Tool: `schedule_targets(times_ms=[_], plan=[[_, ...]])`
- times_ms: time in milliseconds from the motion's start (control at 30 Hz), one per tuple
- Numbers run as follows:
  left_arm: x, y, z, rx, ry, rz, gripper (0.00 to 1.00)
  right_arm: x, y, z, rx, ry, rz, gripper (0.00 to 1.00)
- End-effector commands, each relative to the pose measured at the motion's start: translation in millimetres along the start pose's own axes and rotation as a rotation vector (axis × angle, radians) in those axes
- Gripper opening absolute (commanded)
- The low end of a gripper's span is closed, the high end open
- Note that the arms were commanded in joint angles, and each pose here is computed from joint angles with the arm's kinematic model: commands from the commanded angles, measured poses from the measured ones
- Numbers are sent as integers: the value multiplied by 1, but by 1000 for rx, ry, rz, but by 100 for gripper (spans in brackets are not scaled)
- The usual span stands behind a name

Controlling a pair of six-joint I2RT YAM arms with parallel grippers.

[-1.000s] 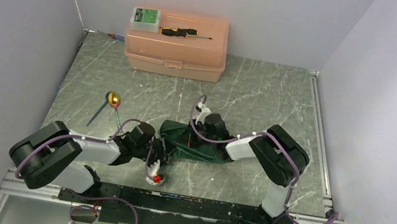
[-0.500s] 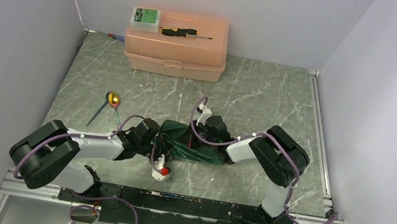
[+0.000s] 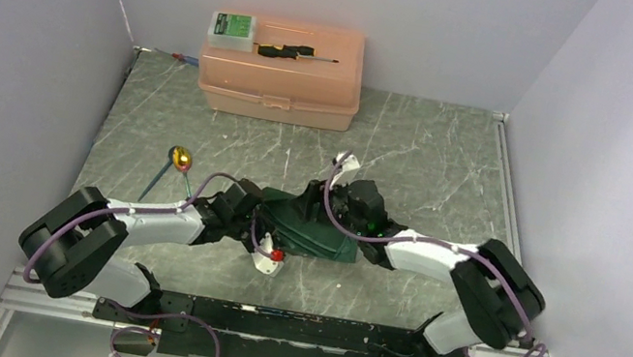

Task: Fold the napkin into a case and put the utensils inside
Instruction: Pick up the 2/3-rectangle-folded napkin from the center of the board, then fold the 2/3-rectangle-folded napkin at the center of the board.

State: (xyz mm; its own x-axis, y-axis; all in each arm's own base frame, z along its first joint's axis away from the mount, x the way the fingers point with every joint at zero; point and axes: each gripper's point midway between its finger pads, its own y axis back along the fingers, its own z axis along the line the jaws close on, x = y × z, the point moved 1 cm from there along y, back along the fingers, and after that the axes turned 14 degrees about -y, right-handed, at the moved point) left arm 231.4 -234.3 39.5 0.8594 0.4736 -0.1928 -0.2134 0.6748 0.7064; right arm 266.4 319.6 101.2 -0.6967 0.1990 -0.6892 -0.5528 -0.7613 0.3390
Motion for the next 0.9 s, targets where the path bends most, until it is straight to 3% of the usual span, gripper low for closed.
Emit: schedule_targets(times_ms=[0,133,267,367,533,700,867], plan=[[-3,1,-4,22,36,-14,3,-57,20,-20,169,26,-265,97],[-3,1,-2,13,41,-12,3,-70,29,-21,37,11,-288,100],[-2,2,1,13,63,-10,3,-45,44,-10,-98,206,-312,100],[-2,2,3,9,79,-7,3,-19,48,-5,-197,346,-240,94],[1,3,15,-26,116,9,3,8,45,-14,-193,498,-107,90],[2,1,29,-79,143,5,3,6,49,-20,-141,574,-75,91],[4,-1,29,-85,148,8,3,19,47,-10,-226,610,-23,91]])
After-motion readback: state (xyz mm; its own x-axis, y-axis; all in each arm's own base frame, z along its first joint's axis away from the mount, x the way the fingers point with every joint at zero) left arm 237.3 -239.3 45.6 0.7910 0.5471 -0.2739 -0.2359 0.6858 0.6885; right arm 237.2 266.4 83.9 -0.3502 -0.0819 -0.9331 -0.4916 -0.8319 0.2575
